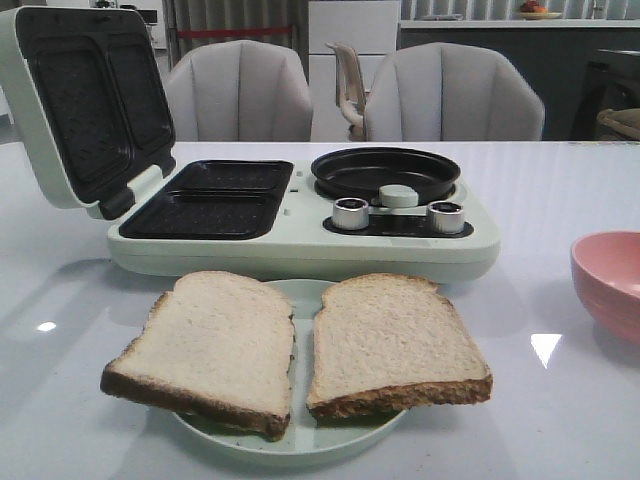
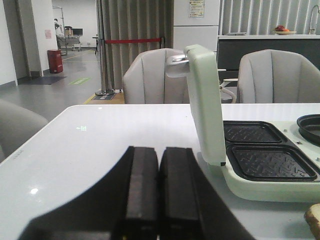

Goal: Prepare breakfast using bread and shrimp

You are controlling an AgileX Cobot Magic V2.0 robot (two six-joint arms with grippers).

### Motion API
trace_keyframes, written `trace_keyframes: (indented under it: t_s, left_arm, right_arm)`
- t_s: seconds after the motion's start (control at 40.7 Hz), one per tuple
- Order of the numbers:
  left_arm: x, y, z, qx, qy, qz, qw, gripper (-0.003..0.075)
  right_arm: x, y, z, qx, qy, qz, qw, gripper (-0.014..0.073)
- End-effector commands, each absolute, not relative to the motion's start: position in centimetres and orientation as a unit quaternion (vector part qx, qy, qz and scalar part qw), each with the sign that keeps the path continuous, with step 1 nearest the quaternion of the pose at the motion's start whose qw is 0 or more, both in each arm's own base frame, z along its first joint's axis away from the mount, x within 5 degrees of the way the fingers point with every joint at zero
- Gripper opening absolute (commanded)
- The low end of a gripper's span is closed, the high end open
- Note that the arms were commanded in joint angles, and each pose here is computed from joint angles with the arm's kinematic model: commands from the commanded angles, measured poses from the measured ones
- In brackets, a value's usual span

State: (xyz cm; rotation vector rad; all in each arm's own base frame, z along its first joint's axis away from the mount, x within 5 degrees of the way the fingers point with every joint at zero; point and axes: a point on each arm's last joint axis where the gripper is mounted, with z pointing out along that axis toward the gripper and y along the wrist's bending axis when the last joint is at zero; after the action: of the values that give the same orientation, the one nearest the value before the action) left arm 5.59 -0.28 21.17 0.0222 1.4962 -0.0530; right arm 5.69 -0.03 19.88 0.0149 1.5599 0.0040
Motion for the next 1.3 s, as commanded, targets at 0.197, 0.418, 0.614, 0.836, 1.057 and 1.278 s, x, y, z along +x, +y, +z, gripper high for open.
trace_keyframes:
  t_s: [0.197, 0.418, 0.614, 0.836, 1.057, 1.278]
  left_arm:
    - [5.4, -0.1, 21.8, 0.000, 0.644, -0.026, 0.765, 0.0100]
    - [5.4, -0.1, 21.8, 0.000, 0.644, -0.026, 0.765, 0.0100]
    - [5.3, -0.1, 21.9, 0.000, 0.639, -0.025, 0.769, 0.0100]
    - [4.5, 0.0, 25.4, -0.003, 0.582, -0.024, 0.813, 0.0100]
    - [2.2, -0.1, 33.4, 0.007, 0.554, -0.032, 0.832, 0.0100]
    - [3.0, -0.5, 39.2, 0.023, 0.623, -0.039, 0.781, 0.0100]
  right_arm:
    - [5.3, -0.1, 21.4, 0.007, 0.655, -0.002, 0.756, 0.0034]
    - [5.3, -0.1, 21.4, 0.007, 0.655, -0.002, 0.756, 0.0034]
    - [5.3, -0.1, 21.5, 0.007, 0.653, -0.002, 0.757, 0.0034]
    - [4.5, 0.0, 25.0, 0.017, 0.625, 0.014, 0.780, 0.0034]
    - [2.8, 0.1, 32.8, 0.002, 0.623, 0.009, 0.782, 0.0034]
    - [5.1, 0.3, 37.5, -0.005, 0.704, 0.013, 0.710, 0.0034]
